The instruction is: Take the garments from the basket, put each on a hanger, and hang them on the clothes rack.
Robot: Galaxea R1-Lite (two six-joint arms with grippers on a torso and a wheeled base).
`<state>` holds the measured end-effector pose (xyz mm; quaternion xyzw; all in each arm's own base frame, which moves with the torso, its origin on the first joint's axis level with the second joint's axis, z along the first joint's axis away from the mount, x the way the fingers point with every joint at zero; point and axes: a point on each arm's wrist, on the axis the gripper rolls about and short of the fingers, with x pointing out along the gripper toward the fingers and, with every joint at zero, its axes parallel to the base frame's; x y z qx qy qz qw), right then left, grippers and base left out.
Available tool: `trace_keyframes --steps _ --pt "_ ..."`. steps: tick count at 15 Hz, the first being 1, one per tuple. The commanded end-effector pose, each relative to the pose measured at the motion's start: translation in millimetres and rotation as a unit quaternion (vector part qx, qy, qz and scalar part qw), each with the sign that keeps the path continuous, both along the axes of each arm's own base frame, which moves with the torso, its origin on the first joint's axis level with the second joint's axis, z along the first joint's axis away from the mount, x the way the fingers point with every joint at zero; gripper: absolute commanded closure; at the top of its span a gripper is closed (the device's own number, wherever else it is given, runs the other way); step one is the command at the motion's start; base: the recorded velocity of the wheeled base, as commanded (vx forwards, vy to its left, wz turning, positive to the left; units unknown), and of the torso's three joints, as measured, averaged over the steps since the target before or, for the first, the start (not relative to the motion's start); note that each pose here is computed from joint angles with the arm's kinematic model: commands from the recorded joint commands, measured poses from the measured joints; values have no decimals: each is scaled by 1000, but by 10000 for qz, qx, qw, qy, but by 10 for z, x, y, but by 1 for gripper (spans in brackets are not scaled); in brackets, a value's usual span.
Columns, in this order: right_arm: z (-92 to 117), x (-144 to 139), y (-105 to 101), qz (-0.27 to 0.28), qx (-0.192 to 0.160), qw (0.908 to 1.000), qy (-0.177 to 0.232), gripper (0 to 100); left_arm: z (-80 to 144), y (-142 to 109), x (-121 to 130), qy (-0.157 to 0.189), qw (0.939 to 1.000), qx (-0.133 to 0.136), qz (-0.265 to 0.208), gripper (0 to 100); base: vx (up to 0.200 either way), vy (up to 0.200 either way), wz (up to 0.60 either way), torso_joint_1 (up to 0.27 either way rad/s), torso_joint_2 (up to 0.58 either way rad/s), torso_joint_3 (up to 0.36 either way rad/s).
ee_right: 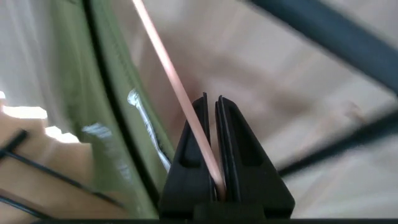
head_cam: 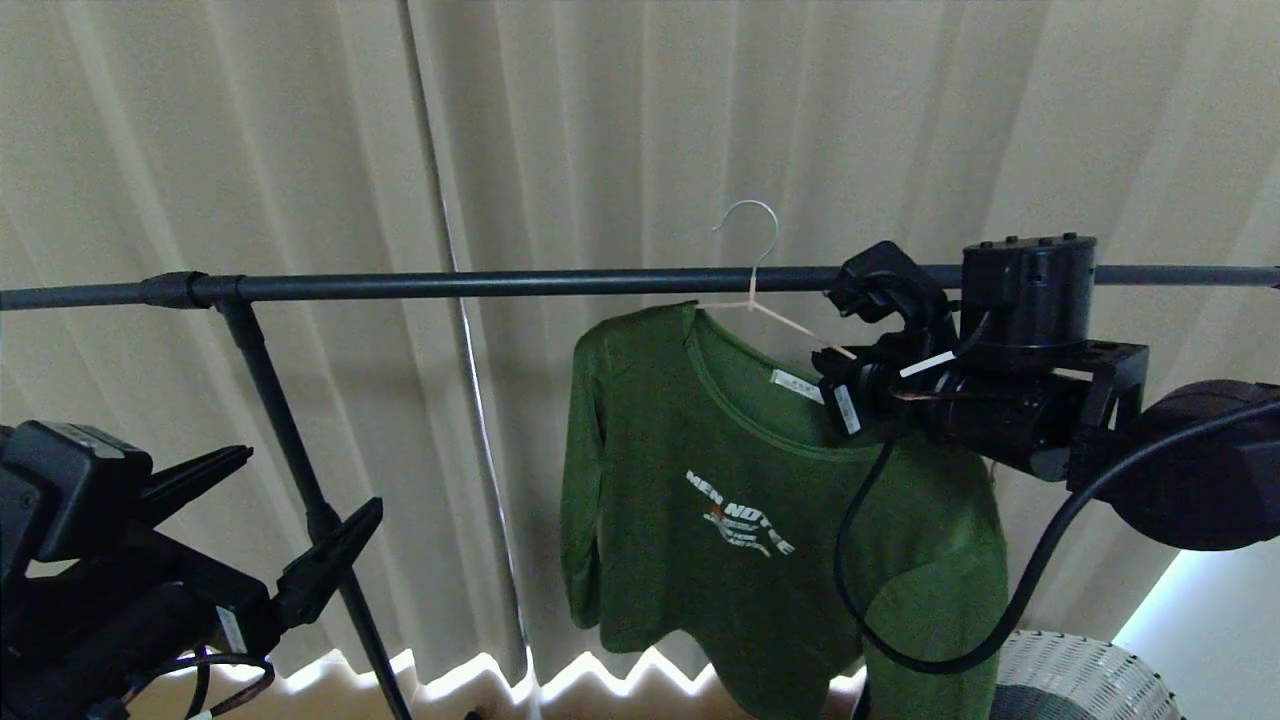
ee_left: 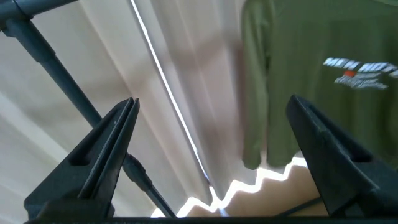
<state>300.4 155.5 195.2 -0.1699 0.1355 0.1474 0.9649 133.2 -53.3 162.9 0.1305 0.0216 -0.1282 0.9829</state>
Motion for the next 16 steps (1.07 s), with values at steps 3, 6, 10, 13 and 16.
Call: trace_keyframes --steps 3,6,10,13,16 --pt "-135 25 146 159 -74 9997 179 100 -2 -1 2 6 10000 2 1 0 0 0 0 0 0 0" --pt "-161 -28 225 289 -109 9993 230 100 -8 -1 3 20 10000 8 1 0 0 0 0 0 0 0" --pt "-210 -56 334 438 -161 9985 290 100 -8 -1 3 20 10000 8 1 0 0 0 0 0 0 0" --pt "-231 -41 350 438 -172 9984 302 100 -8 -1 3 20 10000 8 1 0 0 0 0 0 0 0" --pt "-237 -88 444 612 -171 9975 312 100 -8 -1 3 20 10000 8 1 0 0 0 0 0 0 0"
